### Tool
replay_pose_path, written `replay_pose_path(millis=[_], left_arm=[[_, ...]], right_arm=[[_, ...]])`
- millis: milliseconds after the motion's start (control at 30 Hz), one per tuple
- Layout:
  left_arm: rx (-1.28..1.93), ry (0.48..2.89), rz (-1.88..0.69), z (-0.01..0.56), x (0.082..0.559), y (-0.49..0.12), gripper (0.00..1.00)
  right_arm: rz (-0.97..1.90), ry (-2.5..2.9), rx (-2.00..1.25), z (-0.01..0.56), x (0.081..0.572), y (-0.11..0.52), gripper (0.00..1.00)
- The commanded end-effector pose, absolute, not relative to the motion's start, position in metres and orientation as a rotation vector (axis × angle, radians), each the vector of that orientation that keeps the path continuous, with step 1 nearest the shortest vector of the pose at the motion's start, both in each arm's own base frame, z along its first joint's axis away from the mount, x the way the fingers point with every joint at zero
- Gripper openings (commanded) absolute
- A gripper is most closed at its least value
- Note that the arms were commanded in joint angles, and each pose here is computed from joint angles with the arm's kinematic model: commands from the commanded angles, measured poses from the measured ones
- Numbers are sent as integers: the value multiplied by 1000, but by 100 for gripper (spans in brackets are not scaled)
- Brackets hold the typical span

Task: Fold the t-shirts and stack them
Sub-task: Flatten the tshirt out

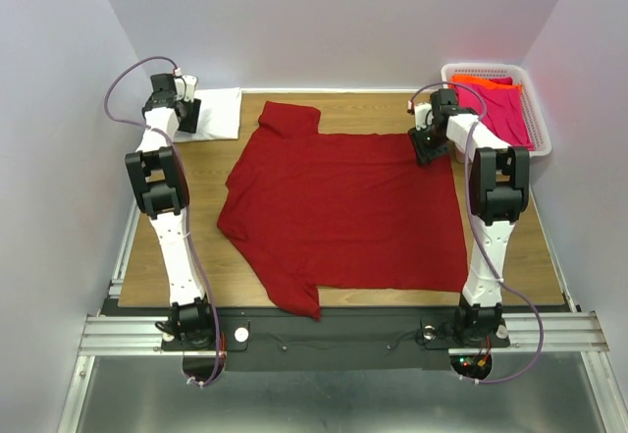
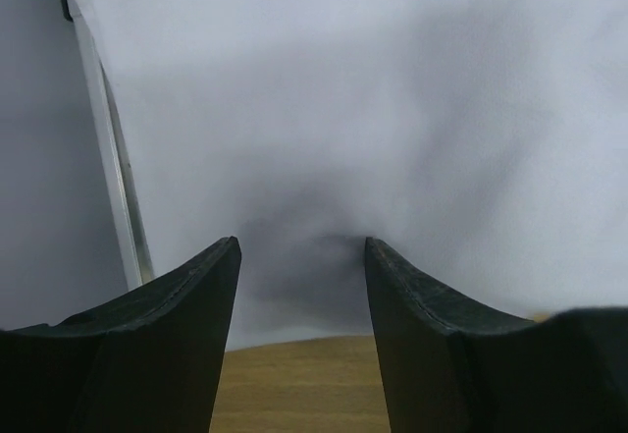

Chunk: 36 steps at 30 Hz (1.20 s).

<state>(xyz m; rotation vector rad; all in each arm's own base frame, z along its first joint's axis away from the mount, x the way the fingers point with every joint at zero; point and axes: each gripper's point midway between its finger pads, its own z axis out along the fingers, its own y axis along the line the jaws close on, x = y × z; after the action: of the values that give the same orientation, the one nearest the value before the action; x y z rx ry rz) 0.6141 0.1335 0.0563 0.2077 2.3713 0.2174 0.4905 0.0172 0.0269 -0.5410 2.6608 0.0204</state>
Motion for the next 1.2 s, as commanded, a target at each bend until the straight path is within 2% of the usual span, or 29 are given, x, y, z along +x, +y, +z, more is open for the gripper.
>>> replay_pose_path(millis=[0, 167, 267, 367, 500, 600, 833, 1033, 1167], left_arm=[[309, 2172, 133, 155, 614, 113, 71], [447, 2111, 43, 196, 581, 65, 72], [559, 2112, -37, 195, 545, 23, 72], [664, 2170, -137, 165, 500, -22, 71], [737, 2217, -239, 129, 469, -73, 68], [746, 2251, -273, 103, 456, -95, 68], [729, 2369, -257, 53, 454, -103, 67], [710, 2461, -168, 22, 474, -89, 64], [668, 2457, -137, 18, 514, -79, 63]], right_arm=[[-13, 2733, -508, -10, 492, 6, 42], [-21, 2690, -492, 6, 508, 7, 43], [4, 2660, -493, 25, 505, 11, 51], [65, 2590, -499, 65, 494, 21, 61], [91, 2596, -504, 71, 478, 23, 61], [100, 2626, -527, 61, 466, 24, 57], [147, 2726, -557, 20, 445, 25, 52], [137, 2760, -535, -10, 466, 24, 50], [75, 2734, -479, -23, 506, 18, 48]])
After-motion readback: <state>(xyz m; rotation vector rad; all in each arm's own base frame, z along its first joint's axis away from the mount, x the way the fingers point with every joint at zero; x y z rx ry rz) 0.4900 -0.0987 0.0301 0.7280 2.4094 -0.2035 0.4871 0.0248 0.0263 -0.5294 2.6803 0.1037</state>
